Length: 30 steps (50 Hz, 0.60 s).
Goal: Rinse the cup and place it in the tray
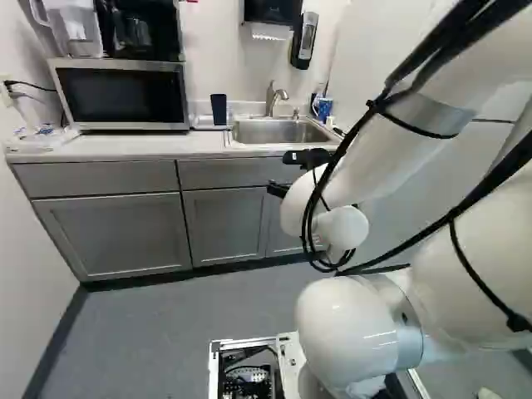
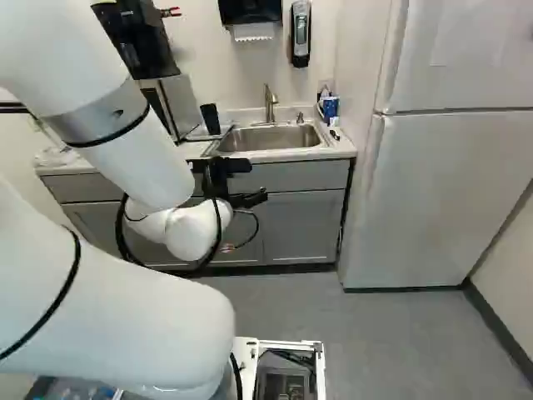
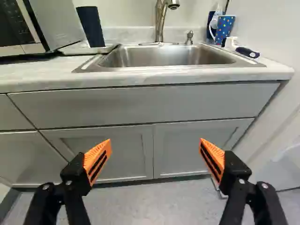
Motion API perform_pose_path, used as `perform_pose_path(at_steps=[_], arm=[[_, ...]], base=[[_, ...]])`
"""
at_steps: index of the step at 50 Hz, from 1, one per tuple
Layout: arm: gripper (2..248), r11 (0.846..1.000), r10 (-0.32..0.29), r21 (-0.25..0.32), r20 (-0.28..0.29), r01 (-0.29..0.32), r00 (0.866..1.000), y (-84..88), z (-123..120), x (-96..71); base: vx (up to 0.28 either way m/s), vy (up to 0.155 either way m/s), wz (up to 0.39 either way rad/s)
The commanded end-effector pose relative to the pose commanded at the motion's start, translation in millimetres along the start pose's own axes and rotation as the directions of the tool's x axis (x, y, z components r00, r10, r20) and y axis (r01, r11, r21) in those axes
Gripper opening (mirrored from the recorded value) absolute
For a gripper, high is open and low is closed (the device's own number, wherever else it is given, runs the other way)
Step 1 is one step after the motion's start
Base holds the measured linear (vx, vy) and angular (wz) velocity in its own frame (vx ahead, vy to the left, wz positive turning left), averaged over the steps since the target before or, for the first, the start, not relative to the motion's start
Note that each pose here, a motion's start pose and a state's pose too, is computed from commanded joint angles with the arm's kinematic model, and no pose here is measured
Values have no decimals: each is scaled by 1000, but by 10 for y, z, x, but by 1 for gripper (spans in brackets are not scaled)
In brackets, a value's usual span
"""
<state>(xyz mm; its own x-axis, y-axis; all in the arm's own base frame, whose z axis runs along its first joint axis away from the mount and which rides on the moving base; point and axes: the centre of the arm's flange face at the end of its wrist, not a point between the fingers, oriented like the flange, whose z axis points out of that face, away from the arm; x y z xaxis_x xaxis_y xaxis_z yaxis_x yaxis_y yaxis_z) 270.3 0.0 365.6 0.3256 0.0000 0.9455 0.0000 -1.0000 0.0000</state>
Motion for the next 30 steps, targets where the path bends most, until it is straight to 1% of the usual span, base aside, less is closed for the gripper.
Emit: perform_pose_path(at_steps=[30], arm=[[247, 1000, 0, 0, 0, 0, 1000, 0, 0, 0]], base=[[0, 0, 0]])
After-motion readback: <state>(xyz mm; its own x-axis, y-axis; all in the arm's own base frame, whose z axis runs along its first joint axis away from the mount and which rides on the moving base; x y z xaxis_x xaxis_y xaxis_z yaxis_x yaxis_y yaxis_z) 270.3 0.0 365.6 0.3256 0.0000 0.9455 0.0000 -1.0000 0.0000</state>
